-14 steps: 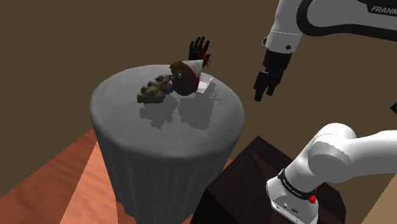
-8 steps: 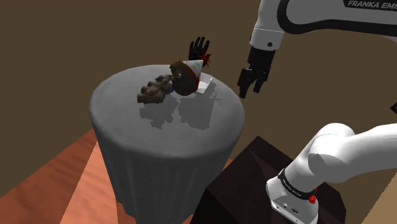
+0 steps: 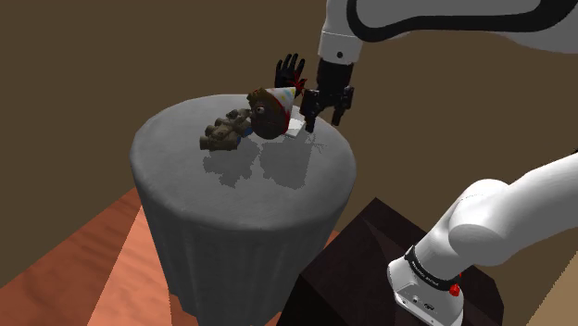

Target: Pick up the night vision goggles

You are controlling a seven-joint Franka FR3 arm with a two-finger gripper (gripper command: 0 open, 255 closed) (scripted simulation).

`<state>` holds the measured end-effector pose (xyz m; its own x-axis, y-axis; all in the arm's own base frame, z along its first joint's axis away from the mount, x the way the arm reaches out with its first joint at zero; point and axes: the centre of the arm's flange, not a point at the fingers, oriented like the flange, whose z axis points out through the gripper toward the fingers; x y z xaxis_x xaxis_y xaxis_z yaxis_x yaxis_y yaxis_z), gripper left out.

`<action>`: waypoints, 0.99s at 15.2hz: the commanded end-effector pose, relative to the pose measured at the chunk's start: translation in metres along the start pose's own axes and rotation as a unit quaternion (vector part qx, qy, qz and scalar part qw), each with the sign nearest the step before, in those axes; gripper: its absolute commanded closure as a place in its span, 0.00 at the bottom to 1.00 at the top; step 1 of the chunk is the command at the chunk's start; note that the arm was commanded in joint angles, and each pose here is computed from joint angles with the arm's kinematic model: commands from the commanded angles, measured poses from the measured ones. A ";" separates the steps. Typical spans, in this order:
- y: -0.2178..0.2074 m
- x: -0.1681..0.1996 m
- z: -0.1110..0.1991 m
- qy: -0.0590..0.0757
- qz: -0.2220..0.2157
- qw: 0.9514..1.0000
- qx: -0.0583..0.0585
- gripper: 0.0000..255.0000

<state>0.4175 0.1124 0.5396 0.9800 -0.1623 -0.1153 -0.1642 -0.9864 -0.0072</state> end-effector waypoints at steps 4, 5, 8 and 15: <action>-0.041 0.051 -0.004 0.011 0.022 1.000 -0.005 0.00; -0.049 0.061 -0.005 0.014 0.026 1.000 -0.007 0.00; -0.072 0.092 -0.007 0.020 0.038 0.999 -0.010 0.00; -0.124 0.166 -0.014 0.036 0.068 0.997 -0.018 0.00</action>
<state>0.5904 0.2013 0.5366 0.9577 -0.2839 -0.0467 -0.2823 -0.9586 0.0373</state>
